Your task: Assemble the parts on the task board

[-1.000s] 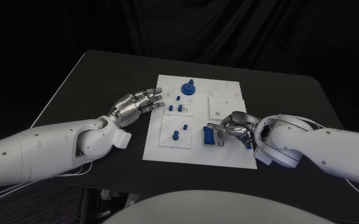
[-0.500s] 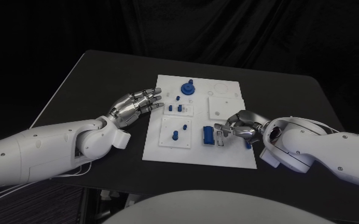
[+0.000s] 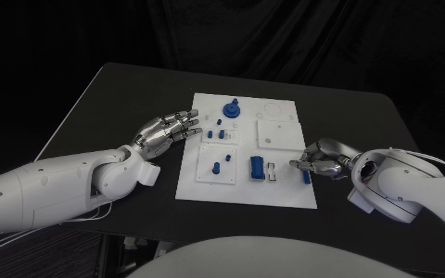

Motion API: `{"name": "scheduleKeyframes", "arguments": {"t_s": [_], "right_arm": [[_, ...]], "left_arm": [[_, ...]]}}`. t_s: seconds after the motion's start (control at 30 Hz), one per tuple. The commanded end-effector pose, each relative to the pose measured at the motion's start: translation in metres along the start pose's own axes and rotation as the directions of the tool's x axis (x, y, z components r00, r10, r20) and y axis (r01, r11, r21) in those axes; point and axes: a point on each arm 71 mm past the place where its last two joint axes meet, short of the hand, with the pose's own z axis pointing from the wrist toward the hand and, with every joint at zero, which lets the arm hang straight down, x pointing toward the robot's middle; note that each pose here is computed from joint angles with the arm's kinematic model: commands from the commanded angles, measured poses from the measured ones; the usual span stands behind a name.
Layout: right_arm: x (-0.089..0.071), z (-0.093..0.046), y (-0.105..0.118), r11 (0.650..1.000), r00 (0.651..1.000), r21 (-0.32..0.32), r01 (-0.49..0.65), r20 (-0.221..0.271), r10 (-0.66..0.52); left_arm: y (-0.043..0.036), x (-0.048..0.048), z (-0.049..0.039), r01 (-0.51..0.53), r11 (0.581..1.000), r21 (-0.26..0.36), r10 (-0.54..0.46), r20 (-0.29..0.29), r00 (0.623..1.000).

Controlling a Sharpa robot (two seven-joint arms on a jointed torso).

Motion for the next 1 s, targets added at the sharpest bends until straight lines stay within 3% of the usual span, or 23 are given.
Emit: {"name": "scheduleKeyframes", "arguments": {"t_s": [0.03,0.4,1.0], "right_arm": [[-0.004,-0.004,-0.01,0.989,0.991,0.085,0.124,0.048,-0.129],[-0.01,-0.013,-0.02,0.957,0.958,0.142,0.251,0.102,-0.267],[-0.001,-0.003,-0.015,0.957,0.959,0.121,0.264,0.076,-0.274]], "left_arm": [[0.0003,0.0018,0.0008,0.009,1.0,0.008,-0.009,-0.007,1.0],[0.0016,0.0028,0.0027,0.013,1.0,0.003,-0.013,-0.014,1.0],[0.003,0.0041,0.0042,0.018,1.0,-0.004,-0.018,-0.022,1.0]]}}
